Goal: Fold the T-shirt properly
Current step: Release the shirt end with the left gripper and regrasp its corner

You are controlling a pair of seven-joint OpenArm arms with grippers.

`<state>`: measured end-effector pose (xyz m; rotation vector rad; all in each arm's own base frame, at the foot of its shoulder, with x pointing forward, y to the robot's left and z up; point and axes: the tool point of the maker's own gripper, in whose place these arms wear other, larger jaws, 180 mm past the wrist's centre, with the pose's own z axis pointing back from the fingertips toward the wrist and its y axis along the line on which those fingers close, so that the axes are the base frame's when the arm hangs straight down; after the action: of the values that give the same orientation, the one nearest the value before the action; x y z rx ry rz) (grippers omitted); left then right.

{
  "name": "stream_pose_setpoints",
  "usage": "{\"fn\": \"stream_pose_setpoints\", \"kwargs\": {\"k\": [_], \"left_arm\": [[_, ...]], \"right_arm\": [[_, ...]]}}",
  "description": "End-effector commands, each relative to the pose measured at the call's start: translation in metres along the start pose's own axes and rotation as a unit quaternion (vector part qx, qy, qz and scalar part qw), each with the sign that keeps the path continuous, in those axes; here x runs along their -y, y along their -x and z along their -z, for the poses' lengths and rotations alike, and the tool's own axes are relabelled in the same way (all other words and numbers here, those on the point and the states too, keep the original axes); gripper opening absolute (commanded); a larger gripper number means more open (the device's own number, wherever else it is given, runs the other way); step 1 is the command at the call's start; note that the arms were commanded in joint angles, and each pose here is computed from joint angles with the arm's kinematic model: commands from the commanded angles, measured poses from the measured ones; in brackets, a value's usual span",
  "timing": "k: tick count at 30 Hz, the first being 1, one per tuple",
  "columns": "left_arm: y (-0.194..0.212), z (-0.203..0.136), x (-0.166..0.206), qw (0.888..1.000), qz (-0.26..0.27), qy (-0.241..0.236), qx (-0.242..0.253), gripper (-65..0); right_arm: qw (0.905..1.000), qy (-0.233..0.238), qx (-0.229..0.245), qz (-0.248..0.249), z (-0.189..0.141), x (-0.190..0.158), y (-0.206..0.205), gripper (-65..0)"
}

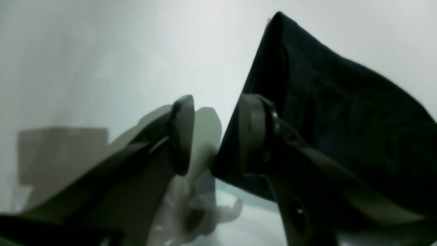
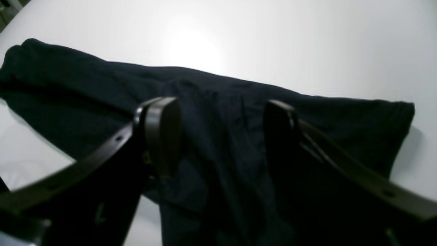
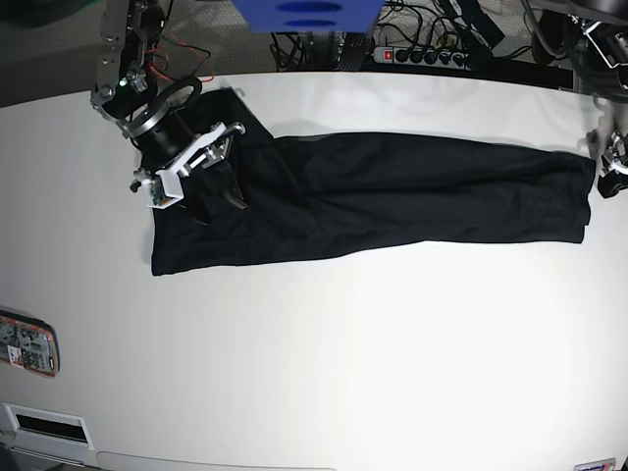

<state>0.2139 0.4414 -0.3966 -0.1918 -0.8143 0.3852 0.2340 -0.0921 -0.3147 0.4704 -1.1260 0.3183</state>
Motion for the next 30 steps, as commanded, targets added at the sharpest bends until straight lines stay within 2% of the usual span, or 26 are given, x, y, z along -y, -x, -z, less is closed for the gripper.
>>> {"fn": "stream_pose_setpoints", "kwargs": {"k": [1, 10, 13, 15, 19, 20, 23, 30], "left_arm": [[-0.02, -0.006, -0.001, 1.0, 0.016, 0.001, 0.013, -43.6], [-0.018, -0.006, -0.001, 1.0, 0.017, 0.001, 0.004, -43.6], [-0.02, -0.007, 0.002, 1.0, 0.006, 0.01, 0.015, -42.4], [-0.025, -0.008, 0.005, 0.999, -0.005, 0.02, 0.028, -36.6], [-0.027, -0.009, 0.005, 0.999, -0.007, 0.023, 0.033, -19.1], [-0.029, -0.009, 0.005, 0.999, -0.005, 0.022, 0.033, -17.0], [-0.036, -0.012, 0.002, 0.999, 0.002, 0.019, 0.036, -17.8], [-0.042, -0.01, 0.005, 0.999, 0.002, 0.022, 0.043, -28.3]], "right_arm": [[0.9996, -0.006, 0.028, -0.005, -0.001, -0.002, -0.015, -28.1], [0.9996, -0.006, 0.029, -0.004, -0.001, -0.002, -0.015, -28.1], [0.9996, -0.006, 0.029, -0.004, -0.001, -0.002, -0.015, -28.1], [0.9996, -0.006, 0.029, -0.004, -0.001, -0.002, -0.015, -28.1], [0.9996, -0.006, 0.028, -0.003, -0.001, -0.002, -0.015, -28.1], [0.9996, -0.006, 0.027, -0.003, -0.002, -0.003, -0.014, -28.1], [0.9999, -0.005, 0.016, 0.004, -0.006, -0.005, -0.005, -28.1], [0.9999, -0.004, 0.015, 0.005, -0.007, -0.004, -0.005, -28.1]]}}
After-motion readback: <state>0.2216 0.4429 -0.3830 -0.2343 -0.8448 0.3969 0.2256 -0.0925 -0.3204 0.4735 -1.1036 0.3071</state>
